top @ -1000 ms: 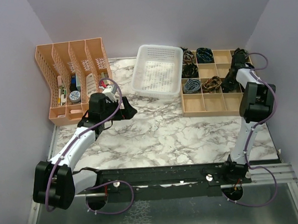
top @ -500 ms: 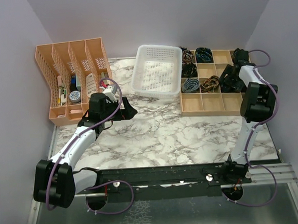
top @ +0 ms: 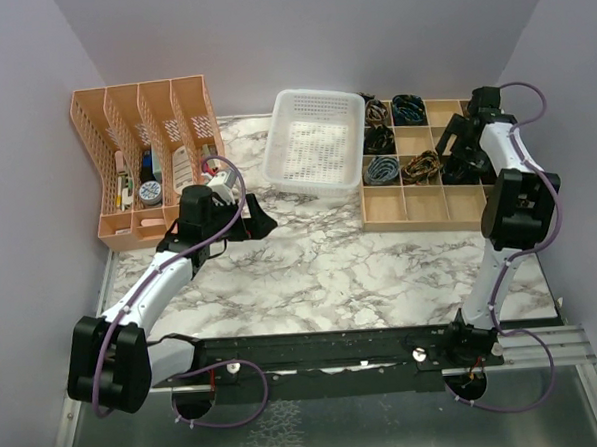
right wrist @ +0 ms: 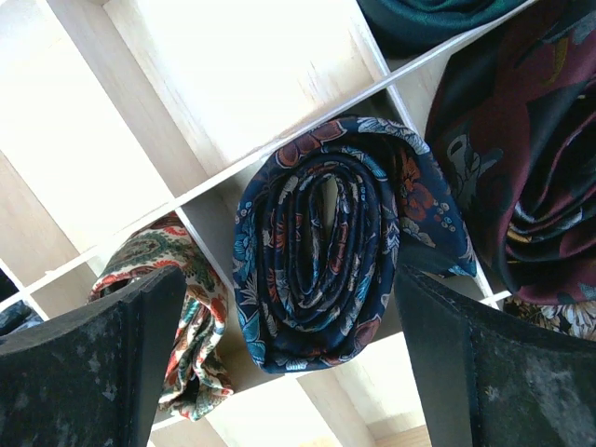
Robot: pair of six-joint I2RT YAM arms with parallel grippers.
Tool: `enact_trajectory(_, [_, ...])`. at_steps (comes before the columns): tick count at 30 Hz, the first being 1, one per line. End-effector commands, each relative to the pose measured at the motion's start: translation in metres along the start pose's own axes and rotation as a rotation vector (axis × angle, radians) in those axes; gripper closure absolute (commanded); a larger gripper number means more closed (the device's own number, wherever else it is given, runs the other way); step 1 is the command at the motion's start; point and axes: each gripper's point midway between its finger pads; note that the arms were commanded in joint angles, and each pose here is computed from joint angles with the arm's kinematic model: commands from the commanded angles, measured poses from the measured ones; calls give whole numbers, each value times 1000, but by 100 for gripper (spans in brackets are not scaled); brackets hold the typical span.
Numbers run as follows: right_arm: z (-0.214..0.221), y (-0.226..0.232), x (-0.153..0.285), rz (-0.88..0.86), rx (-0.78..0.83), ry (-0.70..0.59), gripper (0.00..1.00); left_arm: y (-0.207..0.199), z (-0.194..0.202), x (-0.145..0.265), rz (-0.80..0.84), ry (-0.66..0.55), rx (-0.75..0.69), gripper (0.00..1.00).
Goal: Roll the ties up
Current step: Reset both arms
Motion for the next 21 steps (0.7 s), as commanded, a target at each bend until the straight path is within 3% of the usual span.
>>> enact_trajectory(1, [-13, -3, 15, 36, 20, -41, 0, -4, 1, -1, 33, -4, 2, 1])
enact_trajectory(6, [-18, 4, 32, -15, 2, -73, 0, -2, -3, 2, 13, -23, -5, 1])
enact_trajectory(14, [-35, 22, 105, -194, 32, -209, 0, 7, -31, 23, -103, -146, -40, 1])
enact_trajectory(21, [15, 41, 158, -552, 112, -251, 0, 23, -46, 52, -272, -228, -15, 1])
Point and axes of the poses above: each gripper's point midway between its finger pads, its own x axis back along the fingers, its own y axis along the line the jaws close on, z = x × y, and after that the axes turned 13 degrees about -x, right-handed
